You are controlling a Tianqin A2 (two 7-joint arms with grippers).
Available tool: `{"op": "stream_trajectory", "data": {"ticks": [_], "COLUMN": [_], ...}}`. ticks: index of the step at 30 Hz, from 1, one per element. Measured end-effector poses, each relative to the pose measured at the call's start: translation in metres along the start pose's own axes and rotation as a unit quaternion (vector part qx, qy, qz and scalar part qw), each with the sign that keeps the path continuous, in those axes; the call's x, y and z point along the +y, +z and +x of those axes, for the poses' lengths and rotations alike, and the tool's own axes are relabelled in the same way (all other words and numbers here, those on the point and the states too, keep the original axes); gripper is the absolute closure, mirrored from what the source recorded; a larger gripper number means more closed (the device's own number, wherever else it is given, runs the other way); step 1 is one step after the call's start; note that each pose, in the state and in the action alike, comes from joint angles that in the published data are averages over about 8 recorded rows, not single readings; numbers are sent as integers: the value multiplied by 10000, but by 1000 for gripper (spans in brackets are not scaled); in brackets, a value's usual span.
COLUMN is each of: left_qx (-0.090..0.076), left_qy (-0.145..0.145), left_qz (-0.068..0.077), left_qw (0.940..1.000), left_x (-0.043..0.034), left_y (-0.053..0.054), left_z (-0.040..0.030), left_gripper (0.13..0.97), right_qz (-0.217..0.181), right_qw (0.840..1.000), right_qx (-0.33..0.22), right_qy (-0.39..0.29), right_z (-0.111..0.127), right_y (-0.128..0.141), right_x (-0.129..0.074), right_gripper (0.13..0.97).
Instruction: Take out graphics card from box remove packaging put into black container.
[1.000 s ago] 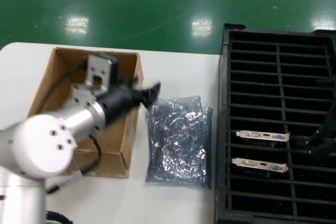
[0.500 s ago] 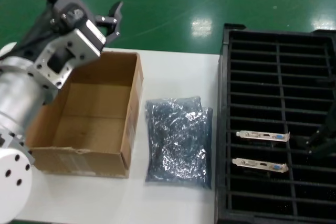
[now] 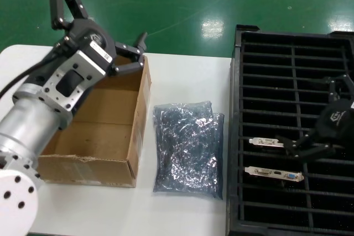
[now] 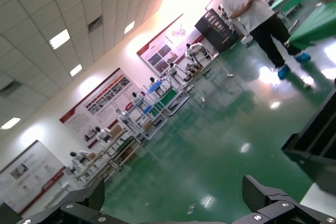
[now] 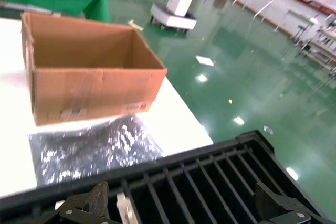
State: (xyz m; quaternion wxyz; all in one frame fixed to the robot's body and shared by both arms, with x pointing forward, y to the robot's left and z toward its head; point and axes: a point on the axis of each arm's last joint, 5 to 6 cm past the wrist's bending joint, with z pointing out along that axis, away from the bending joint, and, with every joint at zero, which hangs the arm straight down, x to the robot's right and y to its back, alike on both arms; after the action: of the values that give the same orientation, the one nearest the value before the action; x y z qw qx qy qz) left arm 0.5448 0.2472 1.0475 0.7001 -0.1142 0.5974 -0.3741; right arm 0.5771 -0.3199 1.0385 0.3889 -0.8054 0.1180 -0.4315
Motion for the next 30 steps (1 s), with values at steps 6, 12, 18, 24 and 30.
{"op": "stream_trajectory", "data": {"ticks": [6,12,18,24,30], "left_qx": [73,111,115,89,37], "left_qy": [-365,-739,-1124,-1507,-1883], "left_qz": [38,37,-4,-88,-214], "left_qw": [9993,9972,9936,9885,9819], "left_x": [111,224,339,457,574], "left_y": [-42,-95,-158,-231,-313], "left_z": [120,238,355,471,585], "left_gripper": [167,149,132,132,132], "right_qz": [356,659,909,1094,1211], "right_qw": [9990,9960,9910,9840,9753], "right_qx": [162,367,614,895,1198], "right_qy": [226,483,771,1083,1405], "right_z": [-144,-289,-439,-591,-744], "right_y": [85,157,217,264,297], "right_x": [67,138,216,299,387], "right_gripper": [130,130,130,130,130]}}
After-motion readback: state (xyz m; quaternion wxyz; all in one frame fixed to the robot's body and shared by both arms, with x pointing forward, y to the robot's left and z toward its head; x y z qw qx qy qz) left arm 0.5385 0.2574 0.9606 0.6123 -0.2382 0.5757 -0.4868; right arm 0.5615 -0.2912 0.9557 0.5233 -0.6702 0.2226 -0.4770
